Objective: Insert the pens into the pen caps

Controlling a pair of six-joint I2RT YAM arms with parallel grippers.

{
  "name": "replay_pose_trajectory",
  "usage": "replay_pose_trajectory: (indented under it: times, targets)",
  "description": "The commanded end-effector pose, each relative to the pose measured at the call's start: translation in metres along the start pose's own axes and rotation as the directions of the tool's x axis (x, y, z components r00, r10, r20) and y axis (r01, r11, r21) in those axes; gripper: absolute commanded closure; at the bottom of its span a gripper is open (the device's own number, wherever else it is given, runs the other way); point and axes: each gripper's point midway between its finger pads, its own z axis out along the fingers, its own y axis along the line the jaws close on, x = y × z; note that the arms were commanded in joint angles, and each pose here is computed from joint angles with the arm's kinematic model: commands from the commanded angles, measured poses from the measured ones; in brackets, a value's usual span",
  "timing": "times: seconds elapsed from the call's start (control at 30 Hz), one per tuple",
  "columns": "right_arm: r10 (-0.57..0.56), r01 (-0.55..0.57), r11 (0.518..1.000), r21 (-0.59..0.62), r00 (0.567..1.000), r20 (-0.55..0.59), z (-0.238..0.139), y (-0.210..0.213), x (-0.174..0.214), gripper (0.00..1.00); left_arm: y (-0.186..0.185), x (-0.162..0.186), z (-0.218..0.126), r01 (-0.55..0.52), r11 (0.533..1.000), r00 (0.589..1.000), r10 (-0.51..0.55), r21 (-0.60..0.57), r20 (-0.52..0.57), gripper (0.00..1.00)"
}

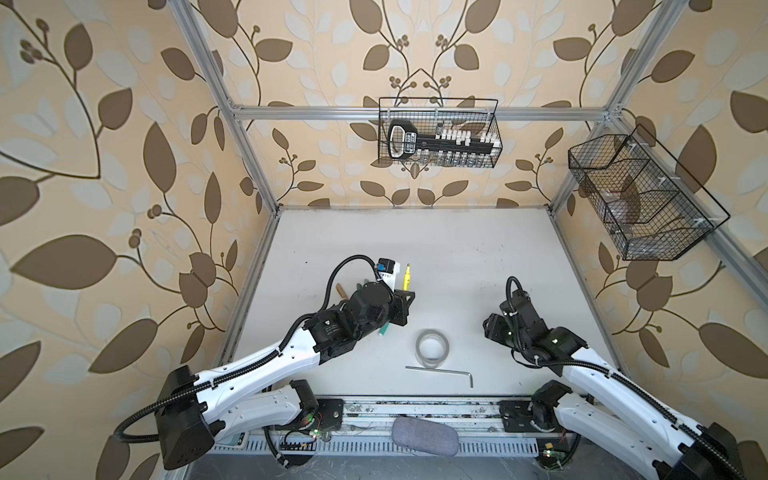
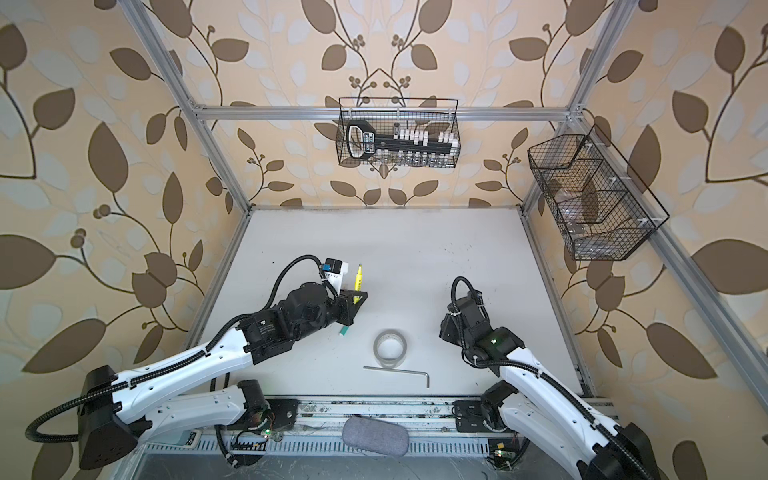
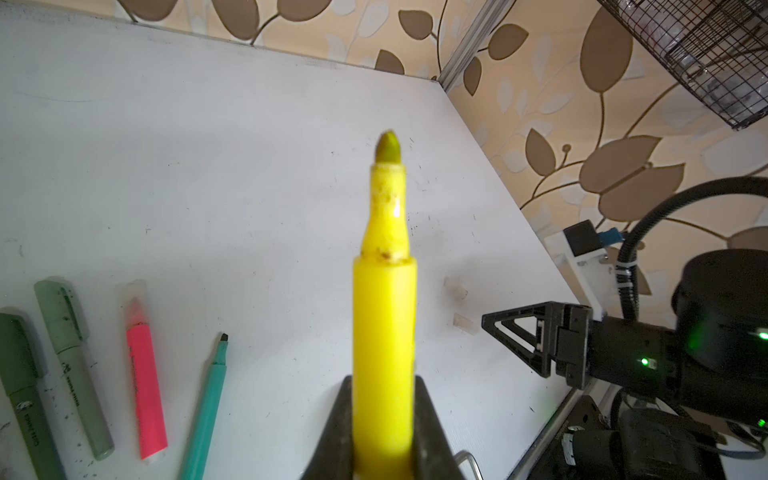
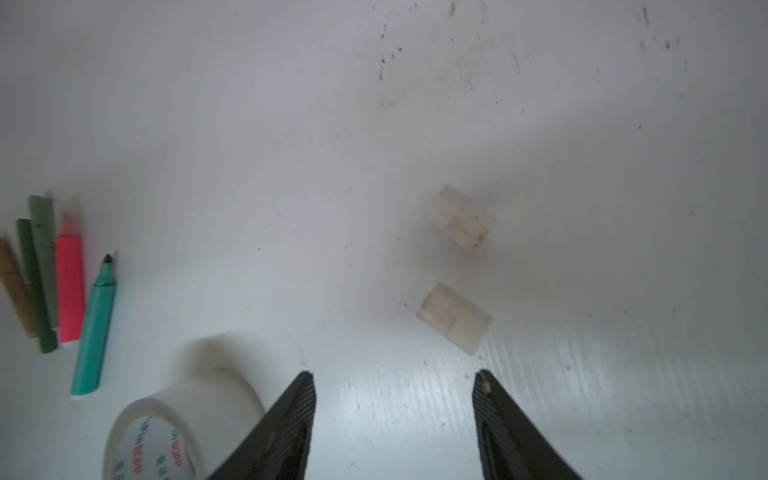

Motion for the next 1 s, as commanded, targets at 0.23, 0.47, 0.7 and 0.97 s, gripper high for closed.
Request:
replay_pose_trajectory:
  times: [0.23, 0.47, 0.7, 0.97]
  targets:
    - [-0.004, 0.005, 1.000, 0.024, 0.998, -0.057, 0.027, -0.012, 0.016, 0.30, 0.001, -0.012, -0.009, 0.009, 1.000, 0.998, -0.009, -0.002, 0.055, 1.00]
    - [-0.009, 0.011, 1.000, 0.021, 0.997, -0.074, 0.040, -0.010, 0.020, 0.29, 0.000, -0.011, -0.008, 0.006, 1.000, 0.999, -0.006, -0.001, 0.047, 1.00]
    - [-0.010, 0.010, 1.000, 0.000, 0.997, -0.081, 0.045, -0.004, 0.021, 0.28, 0.000, -0.012, -0.010, 0.006, 1.000, 0.999, -0.006, 0.000, 0.052, 1.00]
    - [-0.025, 0.018, 0.996, -0.086, 0.996, -0.082, 0.044, 0.021, 0.027, 0.28, 0.000, -0.012, -0.011, 0.004, 1.000, 0.999, -0.004, 0.000, 0.053, 1.00]
